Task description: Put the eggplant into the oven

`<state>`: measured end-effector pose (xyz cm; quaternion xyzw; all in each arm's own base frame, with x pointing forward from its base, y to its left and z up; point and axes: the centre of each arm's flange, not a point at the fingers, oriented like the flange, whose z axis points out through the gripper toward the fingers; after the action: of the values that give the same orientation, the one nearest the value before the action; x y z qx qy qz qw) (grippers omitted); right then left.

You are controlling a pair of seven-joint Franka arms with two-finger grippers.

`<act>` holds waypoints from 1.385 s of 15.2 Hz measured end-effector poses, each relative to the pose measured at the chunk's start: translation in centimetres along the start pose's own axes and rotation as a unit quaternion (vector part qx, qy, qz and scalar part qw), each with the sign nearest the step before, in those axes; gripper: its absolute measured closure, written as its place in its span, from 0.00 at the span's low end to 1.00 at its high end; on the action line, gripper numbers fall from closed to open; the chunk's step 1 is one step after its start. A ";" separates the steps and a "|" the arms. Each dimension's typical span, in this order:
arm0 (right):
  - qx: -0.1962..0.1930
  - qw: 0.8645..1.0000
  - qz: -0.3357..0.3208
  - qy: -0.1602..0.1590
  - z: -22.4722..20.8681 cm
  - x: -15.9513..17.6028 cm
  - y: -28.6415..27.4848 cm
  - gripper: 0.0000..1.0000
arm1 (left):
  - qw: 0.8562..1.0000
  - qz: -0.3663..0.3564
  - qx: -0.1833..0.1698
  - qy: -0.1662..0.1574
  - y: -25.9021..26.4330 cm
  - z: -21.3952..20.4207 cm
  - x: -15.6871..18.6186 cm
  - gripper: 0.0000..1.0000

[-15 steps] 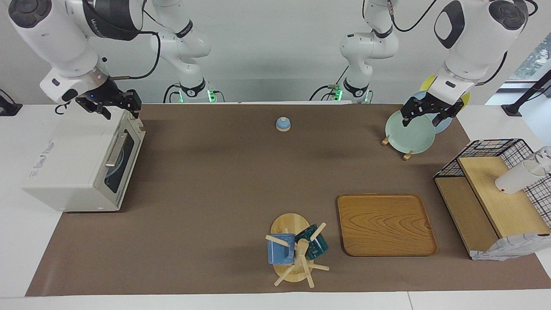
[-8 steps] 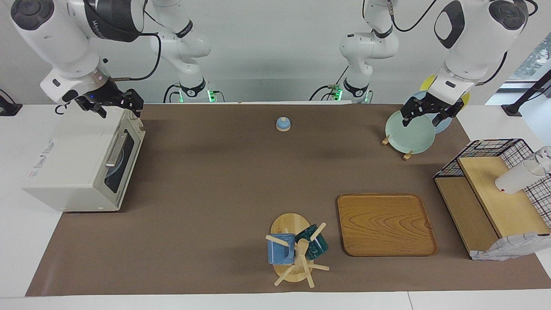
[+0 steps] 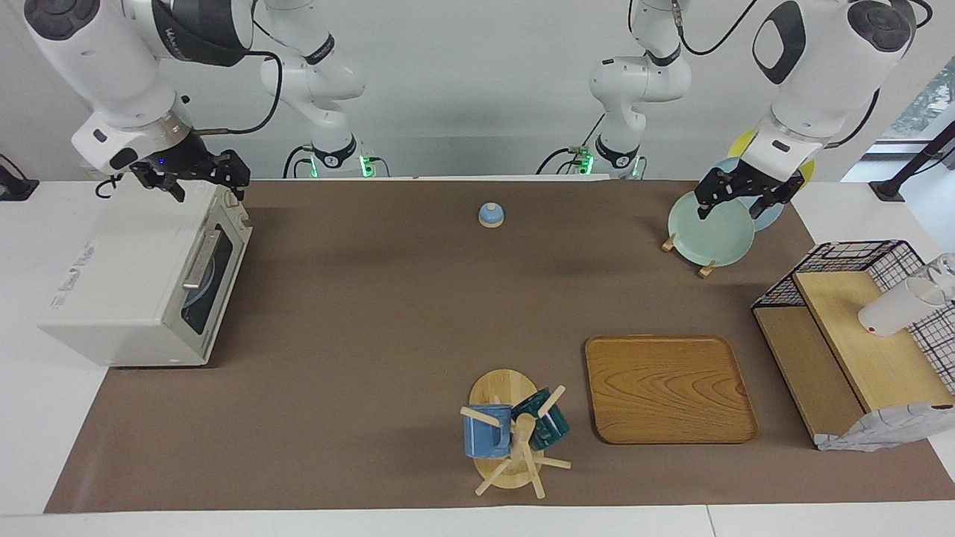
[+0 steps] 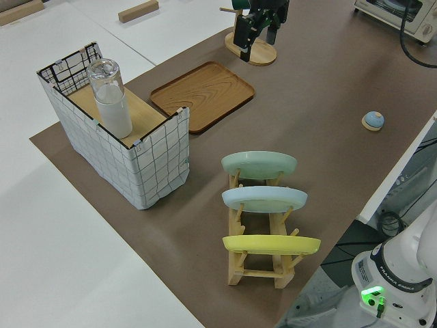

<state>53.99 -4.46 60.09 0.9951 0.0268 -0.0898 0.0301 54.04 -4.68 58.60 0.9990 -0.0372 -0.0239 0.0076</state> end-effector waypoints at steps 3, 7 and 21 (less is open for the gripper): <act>-0.001 1.000 0.000 0.008 -0.1 0.2 0.0 0.00 | 1.000 0.000 0.000 0.000 0.0 0.0 0.0 0.00; -0.001 1.000 0.002 0.013 -0.3 0.2 0.2 0.00 | 1.000 0.000 0.000 0.000 0.0 0.0 0.0 0.00; 0.001 1.000 0.012 0.027 -1.3 0.2 1.3 0.00 | 1.000 0.000 0.000 0.000 0.0 0.0 0.0 0.00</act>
<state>54.48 -5.70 61.44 0.9975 0.0153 -0.0622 0.0295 54.04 -4.67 58.60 0.9990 -0.0372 -0.0239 0.0076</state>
